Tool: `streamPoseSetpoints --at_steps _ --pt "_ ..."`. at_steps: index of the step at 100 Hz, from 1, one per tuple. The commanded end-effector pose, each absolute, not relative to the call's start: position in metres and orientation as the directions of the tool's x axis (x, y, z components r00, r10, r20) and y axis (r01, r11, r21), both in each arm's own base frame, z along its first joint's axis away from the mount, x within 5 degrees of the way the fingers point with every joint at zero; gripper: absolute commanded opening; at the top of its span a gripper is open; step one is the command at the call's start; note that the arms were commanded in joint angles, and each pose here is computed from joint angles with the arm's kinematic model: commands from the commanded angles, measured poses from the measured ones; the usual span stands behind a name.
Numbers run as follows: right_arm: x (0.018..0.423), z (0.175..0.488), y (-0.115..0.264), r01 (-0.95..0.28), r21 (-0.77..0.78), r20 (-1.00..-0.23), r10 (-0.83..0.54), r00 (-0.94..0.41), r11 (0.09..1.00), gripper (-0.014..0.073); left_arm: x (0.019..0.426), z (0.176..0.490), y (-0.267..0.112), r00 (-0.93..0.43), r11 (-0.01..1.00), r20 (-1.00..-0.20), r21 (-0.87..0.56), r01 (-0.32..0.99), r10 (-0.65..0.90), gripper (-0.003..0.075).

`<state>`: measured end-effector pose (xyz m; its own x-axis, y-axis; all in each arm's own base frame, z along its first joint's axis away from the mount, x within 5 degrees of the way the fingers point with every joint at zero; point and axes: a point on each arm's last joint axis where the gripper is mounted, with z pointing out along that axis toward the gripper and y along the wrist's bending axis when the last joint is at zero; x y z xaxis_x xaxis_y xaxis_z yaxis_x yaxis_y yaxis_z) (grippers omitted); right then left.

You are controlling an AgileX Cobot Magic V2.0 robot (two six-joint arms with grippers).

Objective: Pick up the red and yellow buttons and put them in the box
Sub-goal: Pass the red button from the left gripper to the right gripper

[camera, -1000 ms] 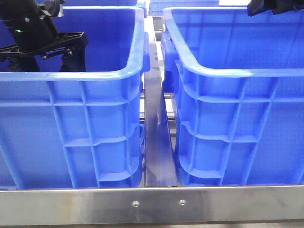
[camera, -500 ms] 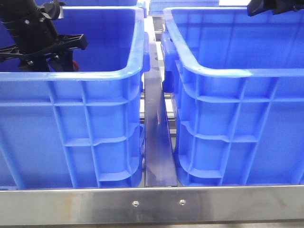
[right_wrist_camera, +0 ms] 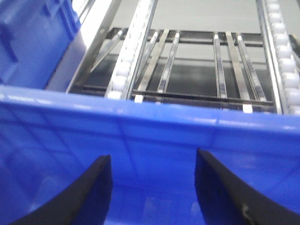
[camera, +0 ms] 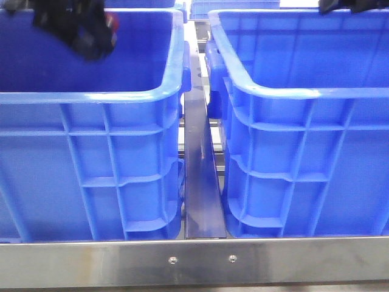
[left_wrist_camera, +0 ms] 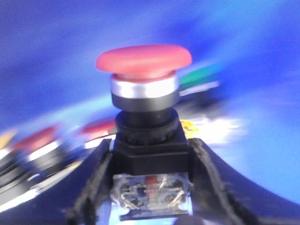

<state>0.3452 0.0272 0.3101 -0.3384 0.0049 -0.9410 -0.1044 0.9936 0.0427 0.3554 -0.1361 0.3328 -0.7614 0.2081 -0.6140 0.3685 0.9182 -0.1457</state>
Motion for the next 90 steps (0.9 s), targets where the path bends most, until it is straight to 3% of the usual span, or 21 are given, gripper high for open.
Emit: streamPoseSetpoints --at_steps 1,15,42,70,90 --pt "0.334 0.341 0.027 -0.124 0.08 -0.967 0.047 -0.249 0.989 0.0426 0.331 0.386 -0.145 -0.62 0.879 -0.763 -0.156 0.45 0.182 0.0032" --pt "0.326 0.346 0.03 -0.147 0.132 -0.968 0.095 -0.233 0.98 0.0426 0.312 0.398 -0.161 -0.573 0.823 -0.784 -0.152 0.548 0.237 0.0032" --pt "0.31 0.349 0.046 -0.295 0.306 -0.94 0.237 -0.246 0.905 0.0426 0.288 0.384 -0.197 -0.582 0.727 -0.755 -0.211 0.653 0.303 0.0032" --pt "0.296 0.358 0.077 -0.529 0.637 -0.771 0.464 -0.436 0.561 0.0437 0.27 0.384 -0.222 -0.538 0.66 -0.76 -0.196 0.725 0.366 0.0032" --pt "0.296 0.349 0.097 -0.555 0.716 -0.697 0.452 -0.556 0.423 0.0563 0.265 0.384 -0.228 -0.536 0.642 -0.76 -0.209 0.737 0.368 0.0032"
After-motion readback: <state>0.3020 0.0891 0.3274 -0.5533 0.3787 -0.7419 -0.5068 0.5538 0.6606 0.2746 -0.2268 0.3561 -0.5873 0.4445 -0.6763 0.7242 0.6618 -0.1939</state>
